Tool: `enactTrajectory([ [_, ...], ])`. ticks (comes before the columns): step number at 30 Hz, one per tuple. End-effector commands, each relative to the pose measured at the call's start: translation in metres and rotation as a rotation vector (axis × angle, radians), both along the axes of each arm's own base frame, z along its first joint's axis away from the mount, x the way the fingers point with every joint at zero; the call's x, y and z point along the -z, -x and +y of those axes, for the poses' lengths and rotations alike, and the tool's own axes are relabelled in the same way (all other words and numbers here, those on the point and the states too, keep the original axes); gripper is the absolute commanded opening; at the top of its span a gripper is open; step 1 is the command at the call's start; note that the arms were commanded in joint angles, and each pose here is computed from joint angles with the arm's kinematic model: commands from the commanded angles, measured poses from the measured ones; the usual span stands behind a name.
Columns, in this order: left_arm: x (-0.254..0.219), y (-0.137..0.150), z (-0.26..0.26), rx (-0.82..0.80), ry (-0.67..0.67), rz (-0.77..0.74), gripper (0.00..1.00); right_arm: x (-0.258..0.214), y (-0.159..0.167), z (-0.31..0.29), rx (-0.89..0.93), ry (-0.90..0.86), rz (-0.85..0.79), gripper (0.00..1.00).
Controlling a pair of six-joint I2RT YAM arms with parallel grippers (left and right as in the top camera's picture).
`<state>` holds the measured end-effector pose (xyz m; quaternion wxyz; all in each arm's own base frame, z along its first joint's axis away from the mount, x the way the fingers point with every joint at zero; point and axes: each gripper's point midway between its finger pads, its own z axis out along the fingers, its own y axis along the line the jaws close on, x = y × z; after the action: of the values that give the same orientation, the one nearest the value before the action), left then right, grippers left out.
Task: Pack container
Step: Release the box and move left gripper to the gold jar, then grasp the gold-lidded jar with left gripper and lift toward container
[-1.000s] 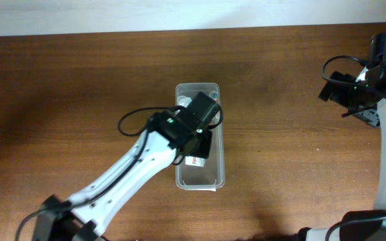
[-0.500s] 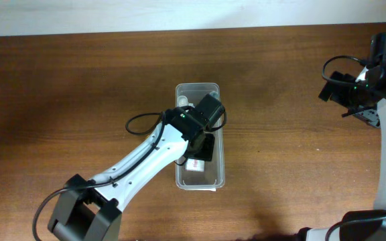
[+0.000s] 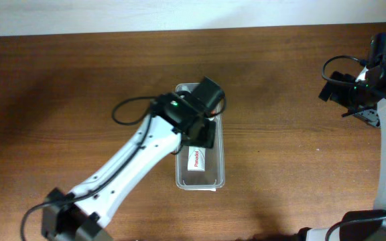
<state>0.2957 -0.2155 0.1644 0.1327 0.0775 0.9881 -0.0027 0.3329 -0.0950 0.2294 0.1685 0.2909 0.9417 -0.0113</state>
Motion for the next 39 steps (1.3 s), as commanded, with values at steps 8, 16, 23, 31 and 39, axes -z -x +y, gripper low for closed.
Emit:
enactTrajectory([
  [8,-0.008,-0.046,0.097,-0.205,0.022,0.012,0.99,0.004,0.0,0.0,0.002,-0.005,0.012,0.98],
  [16,0.054,-0.039,0.111,-0.186,0.034,0.188,0.89,0.004,0.0,0.0,0.002,-0.005,0.012,0.98],
  [23,0.102,-0.032,0.109,-0.185,0.015,0.279,0.81,0.004,0.0,0.0,0.002,-0.005,0.012,0.98],
  [31,0.135,-0.033,0.105,-0.185,0.018,0.329,0.64,0.004,0.0,0.0,0.002,-0.005,0.012,0.99],
  [39,0.14,-0.033,0.105,-0.171,0.012,0.339,0.55,0.004,0.0,0.0,0.002,-0.005,0.012,0.98],
])
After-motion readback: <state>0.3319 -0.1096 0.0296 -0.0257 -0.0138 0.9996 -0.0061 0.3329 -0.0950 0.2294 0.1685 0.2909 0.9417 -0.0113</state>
